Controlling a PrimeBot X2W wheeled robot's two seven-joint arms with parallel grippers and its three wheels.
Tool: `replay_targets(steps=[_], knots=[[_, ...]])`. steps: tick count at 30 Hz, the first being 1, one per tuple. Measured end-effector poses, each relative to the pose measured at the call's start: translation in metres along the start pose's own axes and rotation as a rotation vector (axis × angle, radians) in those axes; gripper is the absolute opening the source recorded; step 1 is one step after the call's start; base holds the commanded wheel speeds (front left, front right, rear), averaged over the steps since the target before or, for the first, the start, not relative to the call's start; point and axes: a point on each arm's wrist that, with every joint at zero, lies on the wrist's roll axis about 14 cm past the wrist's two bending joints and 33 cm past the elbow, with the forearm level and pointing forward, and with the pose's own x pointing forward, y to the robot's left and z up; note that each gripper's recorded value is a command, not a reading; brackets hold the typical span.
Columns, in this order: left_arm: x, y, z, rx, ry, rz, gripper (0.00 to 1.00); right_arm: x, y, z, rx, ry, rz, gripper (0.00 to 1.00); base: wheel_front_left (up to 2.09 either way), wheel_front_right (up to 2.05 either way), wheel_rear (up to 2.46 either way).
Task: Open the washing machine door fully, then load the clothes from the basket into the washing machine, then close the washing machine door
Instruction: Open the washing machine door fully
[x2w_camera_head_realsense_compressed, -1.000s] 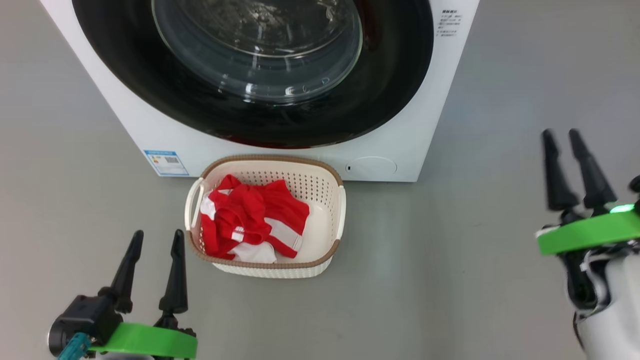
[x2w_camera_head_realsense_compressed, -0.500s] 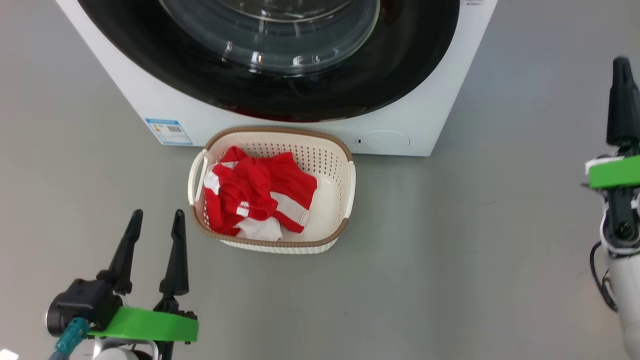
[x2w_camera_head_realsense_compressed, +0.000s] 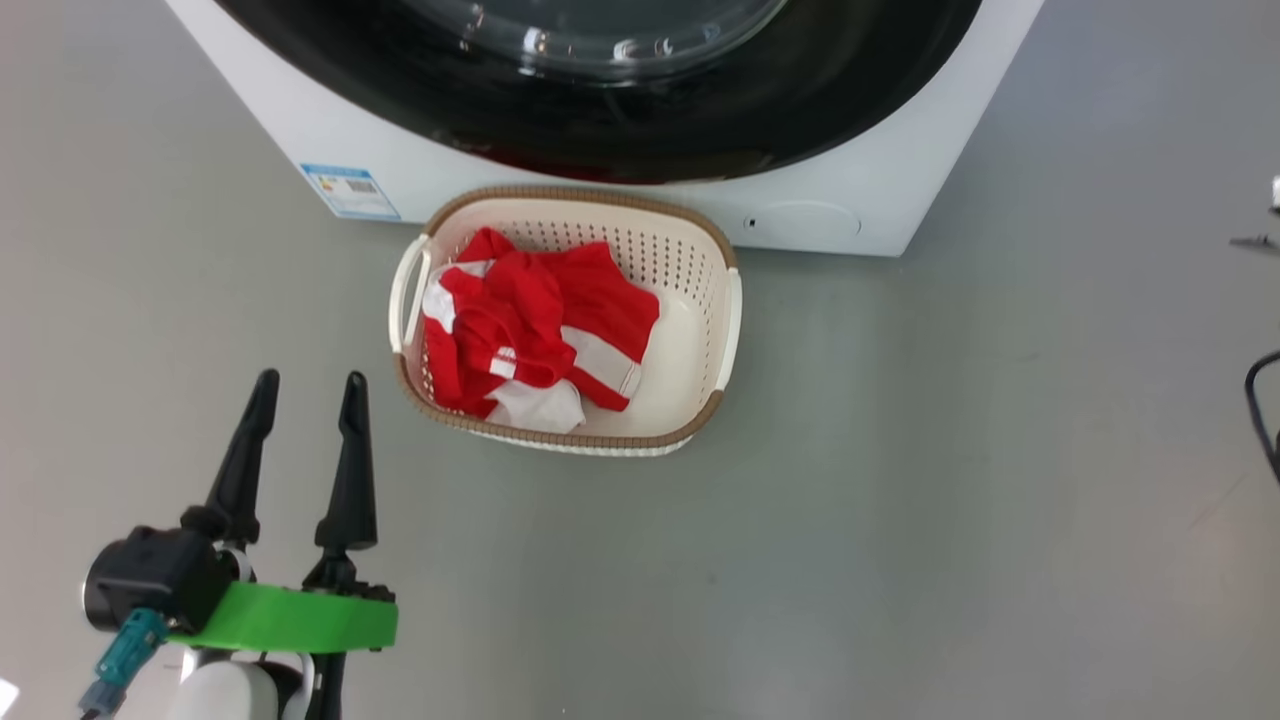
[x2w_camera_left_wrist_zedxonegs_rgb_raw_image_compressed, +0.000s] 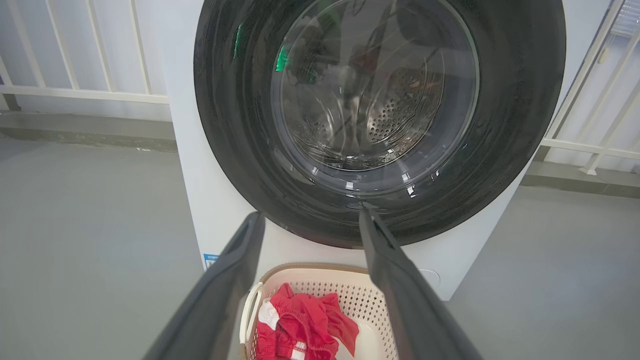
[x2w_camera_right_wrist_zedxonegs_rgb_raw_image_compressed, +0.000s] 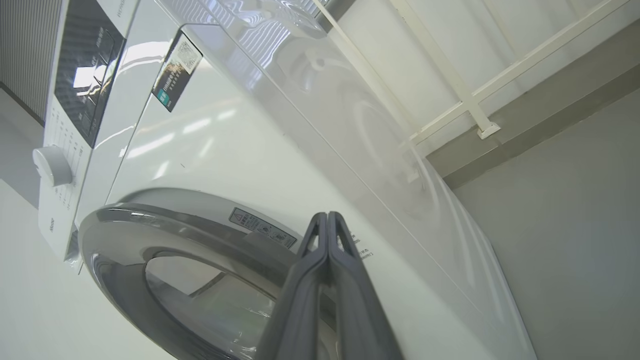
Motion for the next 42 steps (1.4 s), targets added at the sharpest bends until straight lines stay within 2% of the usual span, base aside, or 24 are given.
replay_targets(steps=[8, 13, 28, 34, 42], knots=[[0.010, 0.006, -0.012, 0.002, 0.023, 0.011, 1.00, 0.027, -0.006, -0.018, 0.098, 0.087, 0.002, 0.00, 0.00, 0.00, 0.00], [0.015, 0.008, -0.018, -0.005, 0.031, 0.016, 1.00, 0.039, -0.013, -0.027, 0.121, 0.135, -0.009, 0.00, 0.00, 0.00, 0.00], [0.022, 0.015, -0.028, -0.016, 0.050, 0.043, 1.00, 0.067, 0.009, -0.064, 0.333, 0.317, 0.052, 0.00, 0.00, 0.00, 0.00], [0.023, 0.017, -0.036, -0.022, 0.067, 0.053, 1.00, 0.075, 0.016, -0.079, 0.394, 0.377, 0.074, 0.00, 0.00, 0.00, 0.00], [0.030, 0.017, -0.042, -0.027, 0.074, 0.050, 1.00, 0.085, 0.020, -0.096, 0.418, 0.451, 0.090, 0.00, 0.00, 0.00, 0.00]])
